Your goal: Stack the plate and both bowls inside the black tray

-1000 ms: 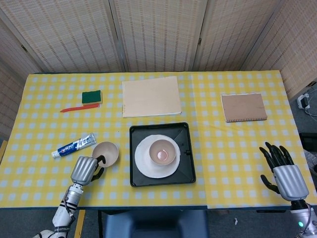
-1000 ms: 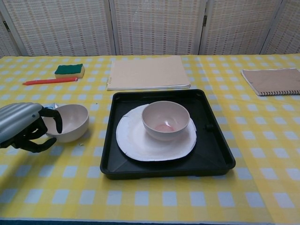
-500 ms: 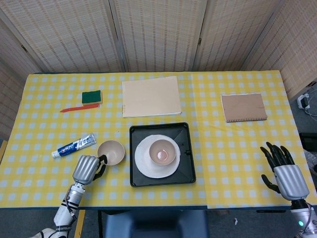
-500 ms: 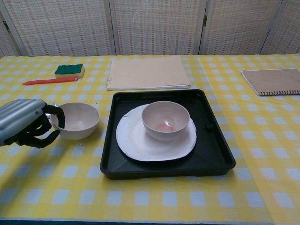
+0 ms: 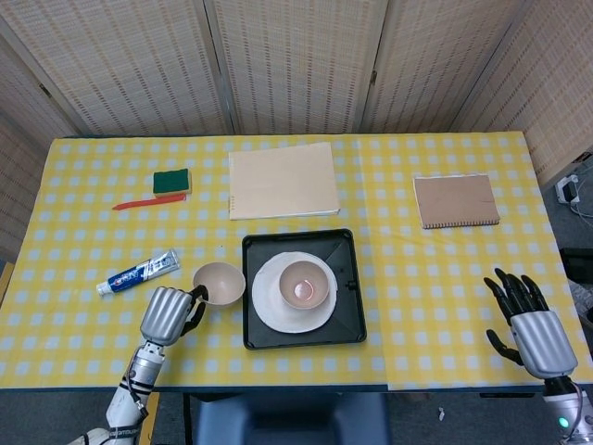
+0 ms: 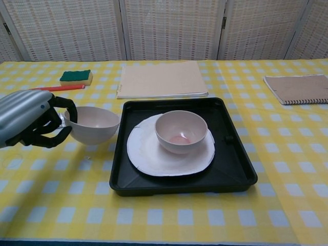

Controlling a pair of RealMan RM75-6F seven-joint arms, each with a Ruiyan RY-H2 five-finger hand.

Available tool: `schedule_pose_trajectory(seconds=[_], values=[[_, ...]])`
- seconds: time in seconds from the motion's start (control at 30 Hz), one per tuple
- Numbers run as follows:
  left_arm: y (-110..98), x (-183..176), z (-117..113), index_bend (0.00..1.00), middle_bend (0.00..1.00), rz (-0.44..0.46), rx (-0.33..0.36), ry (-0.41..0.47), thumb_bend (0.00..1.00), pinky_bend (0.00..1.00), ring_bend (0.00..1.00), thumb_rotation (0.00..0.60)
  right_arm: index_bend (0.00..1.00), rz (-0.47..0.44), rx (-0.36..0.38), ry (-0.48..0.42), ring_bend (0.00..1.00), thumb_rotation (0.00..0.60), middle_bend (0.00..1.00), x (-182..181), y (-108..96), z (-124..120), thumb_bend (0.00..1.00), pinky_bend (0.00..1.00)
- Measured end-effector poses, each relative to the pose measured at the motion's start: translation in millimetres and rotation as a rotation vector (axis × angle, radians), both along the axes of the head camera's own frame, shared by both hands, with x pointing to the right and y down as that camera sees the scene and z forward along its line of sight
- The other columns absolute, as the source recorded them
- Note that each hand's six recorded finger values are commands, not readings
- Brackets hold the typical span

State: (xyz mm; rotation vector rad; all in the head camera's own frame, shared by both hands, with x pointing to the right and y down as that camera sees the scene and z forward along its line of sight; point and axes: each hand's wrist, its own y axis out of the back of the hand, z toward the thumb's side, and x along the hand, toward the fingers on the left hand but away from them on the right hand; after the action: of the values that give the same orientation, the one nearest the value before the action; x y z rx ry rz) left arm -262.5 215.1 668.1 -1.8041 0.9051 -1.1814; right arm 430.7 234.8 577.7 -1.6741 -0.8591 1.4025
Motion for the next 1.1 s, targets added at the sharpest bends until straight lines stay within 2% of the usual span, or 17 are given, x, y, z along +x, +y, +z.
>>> schedule_pose_trajectory(seconds=[0.3,0.67,0.9,1.1], values=[[-5,18,-19,0.57,1.00,-0.014,0.077,0.065,0.54,1.00,1.00,0.600,0.00,-0.004,0.000,-0.014,0.00,0.600,0.00,-2,2,-3,0.37,0.00],[-4,71,-33,0.57,1.00,0.060,0.119,0.133,0.54,1.00,1.00,0.600,0.00,-0.002,0.016,-0.035,0.00,0.600,0.00,-1,3,-11,0.37,0.00],[-6,108,-38,0.57,1.00,0.091,0.125,0.184,0.54,1.00,1.00,0.600,0.00,0.007,0.026,-0.039,0.00,0.600,0.00,3,5,-18,0.36,0.00],[-8,133,-33,0.58,1.00,0.111,0.105,0.208,0.54,1.00,1.00,0.600,0.00,0.041,0.046,-0.038,0.00,0.600,0.00,14,9,-29,0.37,0.00]])
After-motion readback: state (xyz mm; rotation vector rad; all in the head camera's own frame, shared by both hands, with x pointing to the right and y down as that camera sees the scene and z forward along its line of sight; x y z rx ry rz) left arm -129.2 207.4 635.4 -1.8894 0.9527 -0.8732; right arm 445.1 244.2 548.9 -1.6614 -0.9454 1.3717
